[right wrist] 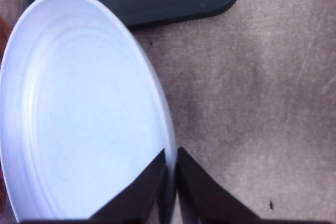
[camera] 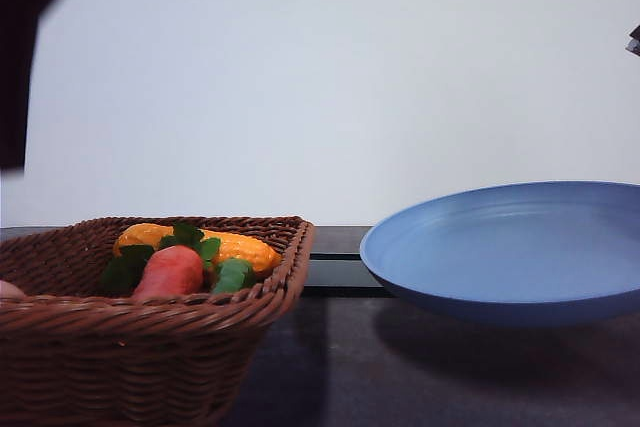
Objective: Transfer egg from basket to plate and serve
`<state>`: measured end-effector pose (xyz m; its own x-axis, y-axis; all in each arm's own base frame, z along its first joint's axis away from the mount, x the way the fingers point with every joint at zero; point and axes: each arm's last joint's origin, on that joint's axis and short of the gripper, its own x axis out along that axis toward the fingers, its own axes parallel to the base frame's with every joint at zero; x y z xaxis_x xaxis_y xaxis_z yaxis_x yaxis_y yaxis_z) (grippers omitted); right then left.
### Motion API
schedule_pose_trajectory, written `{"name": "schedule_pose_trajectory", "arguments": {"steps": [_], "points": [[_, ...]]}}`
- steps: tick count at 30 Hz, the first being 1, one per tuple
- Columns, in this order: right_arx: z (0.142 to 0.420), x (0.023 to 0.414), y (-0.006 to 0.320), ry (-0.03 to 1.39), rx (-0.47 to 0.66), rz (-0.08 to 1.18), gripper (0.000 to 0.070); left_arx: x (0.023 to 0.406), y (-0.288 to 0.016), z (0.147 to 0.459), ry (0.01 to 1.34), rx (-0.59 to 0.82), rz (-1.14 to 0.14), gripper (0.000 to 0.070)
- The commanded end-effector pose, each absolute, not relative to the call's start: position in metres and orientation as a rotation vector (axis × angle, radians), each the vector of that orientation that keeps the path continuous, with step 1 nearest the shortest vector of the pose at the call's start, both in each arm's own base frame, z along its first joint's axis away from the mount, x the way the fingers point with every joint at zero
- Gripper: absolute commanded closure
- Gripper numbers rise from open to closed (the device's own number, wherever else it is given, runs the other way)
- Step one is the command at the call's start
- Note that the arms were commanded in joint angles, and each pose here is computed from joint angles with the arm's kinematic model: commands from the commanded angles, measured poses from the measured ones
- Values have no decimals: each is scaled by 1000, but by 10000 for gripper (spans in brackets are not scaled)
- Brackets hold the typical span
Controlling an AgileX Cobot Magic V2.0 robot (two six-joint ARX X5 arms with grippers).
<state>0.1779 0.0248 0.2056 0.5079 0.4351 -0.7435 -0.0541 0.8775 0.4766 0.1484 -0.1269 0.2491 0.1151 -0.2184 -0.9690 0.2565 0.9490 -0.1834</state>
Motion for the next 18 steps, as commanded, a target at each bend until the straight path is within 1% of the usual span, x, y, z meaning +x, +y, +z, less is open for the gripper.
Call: {"name": "schedule_pose_trajectory", "arguments": {"steps": [1,4,7,15,16,18], "points": [[210,181,25,985,433,308,700,154,-134,246,1421,57,-324,332],[210,181,25,985,433,309,700,160,-139,236,1443,89,-290,331],[210,181,25,985,433,311,700,165,-143,230,1458,99,-281,328],[210,181,25,983,431,317,700,170,-147,227,1436,87,-292,322],[210,181,25,981,431,318,700,170,-147,227,1433,86,-293,319],[210,181,25,979,431,318,700,170,-147,226,1433,86,-293,291]]}}
